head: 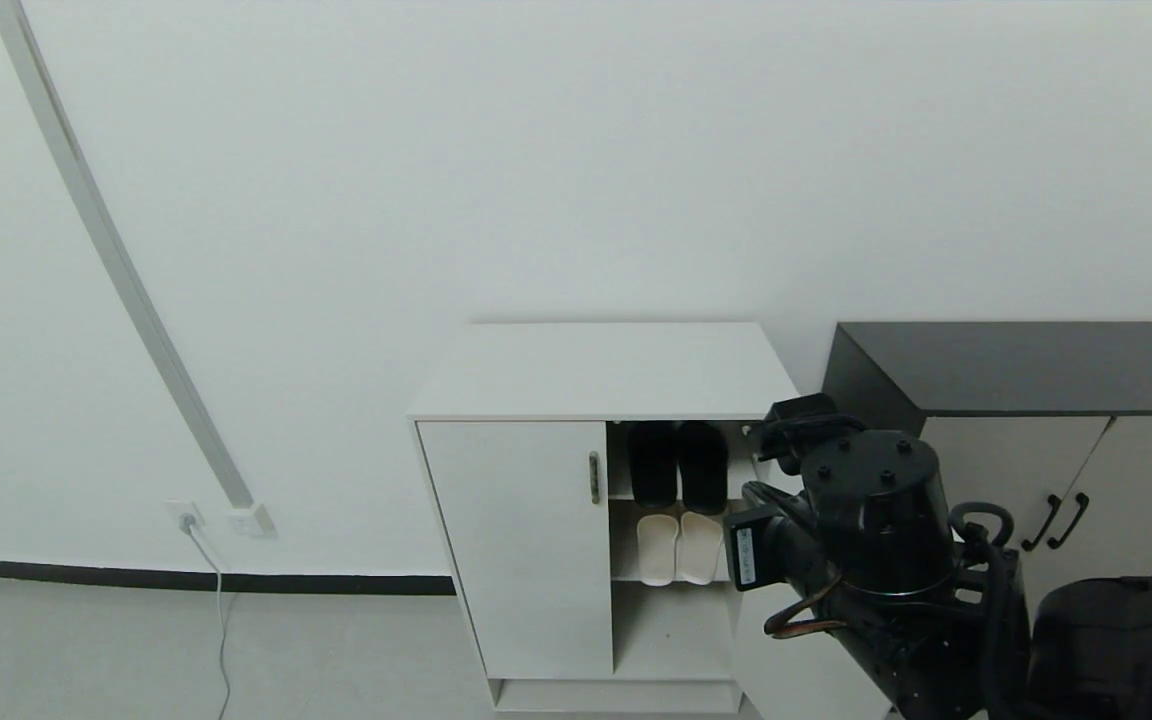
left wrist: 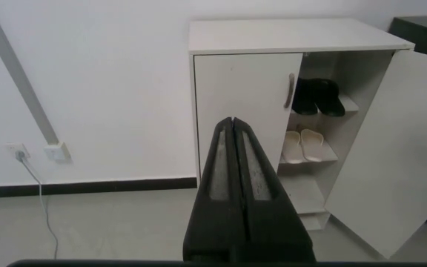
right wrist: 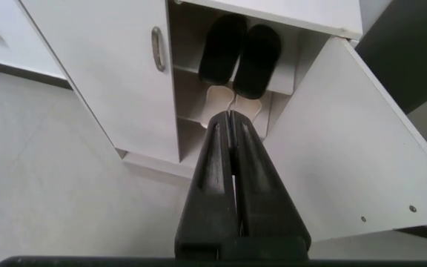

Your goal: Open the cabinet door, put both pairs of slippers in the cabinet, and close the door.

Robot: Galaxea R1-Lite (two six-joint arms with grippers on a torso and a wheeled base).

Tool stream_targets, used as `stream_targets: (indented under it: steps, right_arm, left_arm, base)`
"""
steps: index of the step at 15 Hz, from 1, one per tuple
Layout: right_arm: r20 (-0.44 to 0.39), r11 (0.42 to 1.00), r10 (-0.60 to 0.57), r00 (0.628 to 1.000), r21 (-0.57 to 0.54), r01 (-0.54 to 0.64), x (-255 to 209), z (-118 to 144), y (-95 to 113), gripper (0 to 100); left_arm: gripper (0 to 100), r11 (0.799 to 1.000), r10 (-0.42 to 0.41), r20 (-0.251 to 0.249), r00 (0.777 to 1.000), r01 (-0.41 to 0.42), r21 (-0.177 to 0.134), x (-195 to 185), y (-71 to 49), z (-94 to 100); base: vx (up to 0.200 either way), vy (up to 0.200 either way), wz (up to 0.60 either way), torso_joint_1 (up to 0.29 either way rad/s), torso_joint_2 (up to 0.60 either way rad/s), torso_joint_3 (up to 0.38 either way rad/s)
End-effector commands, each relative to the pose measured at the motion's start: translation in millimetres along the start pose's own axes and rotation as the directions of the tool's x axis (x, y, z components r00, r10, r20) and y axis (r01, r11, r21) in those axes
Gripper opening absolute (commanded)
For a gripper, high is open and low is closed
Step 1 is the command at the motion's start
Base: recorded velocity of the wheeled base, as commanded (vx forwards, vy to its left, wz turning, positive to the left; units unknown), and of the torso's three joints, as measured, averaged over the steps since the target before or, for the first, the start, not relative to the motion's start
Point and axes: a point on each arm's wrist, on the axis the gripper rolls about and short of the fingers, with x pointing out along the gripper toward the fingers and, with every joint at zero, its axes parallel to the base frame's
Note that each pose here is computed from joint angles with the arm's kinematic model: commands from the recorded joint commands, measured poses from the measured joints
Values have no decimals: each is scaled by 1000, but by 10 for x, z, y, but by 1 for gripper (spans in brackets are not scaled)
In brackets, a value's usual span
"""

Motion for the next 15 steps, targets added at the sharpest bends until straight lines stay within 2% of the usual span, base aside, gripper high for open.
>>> stream_targets:
  steps: [1,7,13,15]
  right_arm:
    - [0,1000,-2,1000,0,2,6,1,-6,0]
    - [1,1000,-4,1000,2,4,6,5,-11,0]
    - [0,1000,-7,1000,1,7,14,3,-18,0]
    - [-3,1000,-12,1000,-3,12,28,-4,-26,0]
  left_arm:
    - [0,1000,0,1,1000,0,0,0,0,0]
    - [0,1000,0,1,1000,0,0,0,0,0]
    - [0,1000,0,1,1000,0,0,0,0,0]
    - [0,1000,0,1,1000,0,0,0,0,0]
  base:
    - [0,0,0,0,0,0]
    - [0,0,0,0,0,0]
    - [0,0,-600,4,0,-2]
    - [0,0,0,0,0,0]
